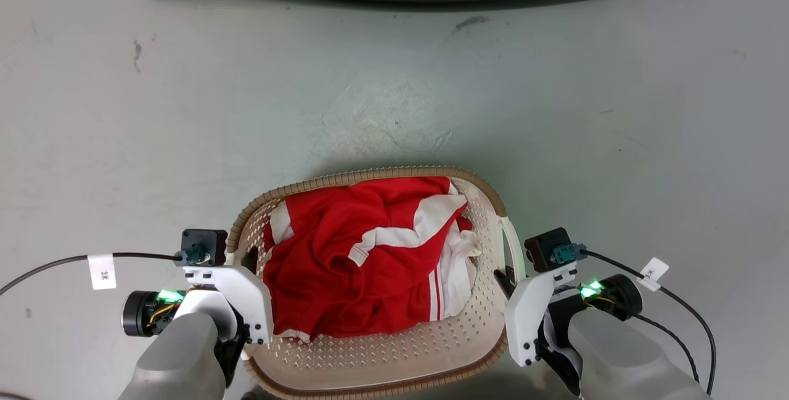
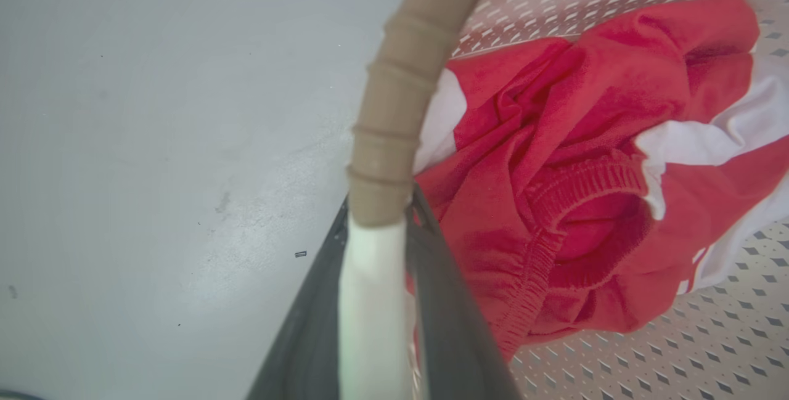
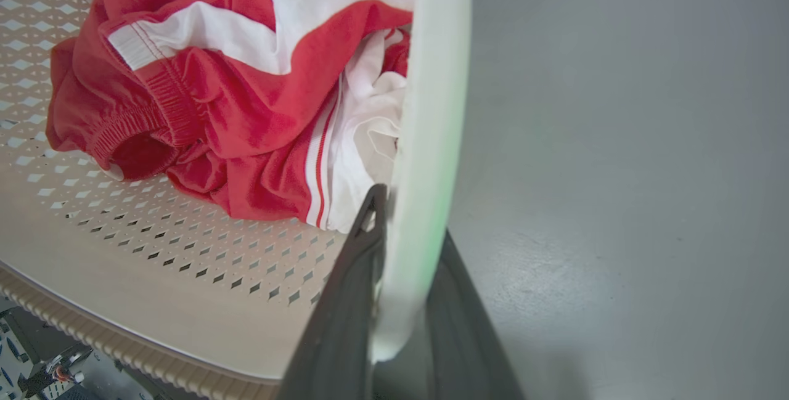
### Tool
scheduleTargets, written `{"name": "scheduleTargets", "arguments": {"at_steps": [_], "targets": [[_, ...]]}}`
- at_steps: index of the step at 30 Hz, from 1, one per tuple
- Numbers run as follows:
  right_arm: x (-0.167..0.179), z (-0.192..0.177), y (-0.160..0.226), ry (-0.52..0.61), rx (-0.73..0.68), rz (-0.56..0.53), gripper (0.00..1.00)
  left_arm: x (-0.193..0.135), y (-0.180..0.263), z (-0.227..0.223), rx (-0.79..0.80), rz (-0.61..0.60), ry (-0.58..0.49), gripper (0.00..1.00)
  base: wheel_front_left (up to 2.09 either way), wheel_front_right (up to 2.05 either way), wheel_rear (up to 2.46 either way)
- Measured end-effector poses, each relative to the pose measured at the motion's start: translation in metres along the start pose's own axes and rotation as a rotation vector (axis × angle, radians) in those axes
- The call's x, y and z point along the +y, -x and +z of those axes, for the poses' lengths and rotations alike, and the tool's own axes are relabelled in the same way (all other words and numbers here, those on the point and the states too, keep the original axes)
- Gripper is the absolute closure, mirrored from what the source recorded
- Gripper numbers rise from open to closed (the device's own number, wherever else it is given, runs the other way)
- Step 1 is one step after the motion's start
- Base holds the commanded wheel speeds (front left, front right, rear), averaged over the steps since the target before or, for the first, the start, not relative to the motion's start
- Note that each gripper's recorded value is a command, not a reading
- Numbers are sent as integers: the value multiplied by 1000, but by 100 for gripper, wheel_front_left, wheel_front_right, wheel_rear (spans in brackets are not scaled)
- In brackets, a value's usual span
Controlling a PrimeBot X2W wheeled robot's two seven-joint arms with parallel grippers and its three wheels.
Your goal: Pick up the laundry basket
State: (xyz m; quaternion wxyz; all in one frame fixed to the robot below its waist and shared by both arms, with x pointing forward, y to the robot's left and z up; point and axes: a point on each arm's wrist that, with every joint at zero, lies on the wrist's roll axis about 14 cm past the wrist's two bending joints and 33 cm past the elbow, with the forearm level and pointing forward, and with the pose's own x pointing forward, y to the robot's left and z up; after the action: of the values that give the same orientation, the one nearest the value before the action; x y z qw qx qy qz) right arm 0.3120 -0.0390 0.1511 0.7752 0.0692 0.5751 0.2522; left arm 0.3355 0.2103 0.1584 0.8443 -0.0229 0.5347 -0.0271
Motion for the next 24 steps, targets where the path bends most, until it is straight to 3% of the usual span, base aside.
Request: {"name": "scheduleTargets", "arguments": {"at_steps": [24], "targets": [[5,16,65,39,-76,-84,100,-36,50,35,-84,-85,-44,100,0,0,0]]}}
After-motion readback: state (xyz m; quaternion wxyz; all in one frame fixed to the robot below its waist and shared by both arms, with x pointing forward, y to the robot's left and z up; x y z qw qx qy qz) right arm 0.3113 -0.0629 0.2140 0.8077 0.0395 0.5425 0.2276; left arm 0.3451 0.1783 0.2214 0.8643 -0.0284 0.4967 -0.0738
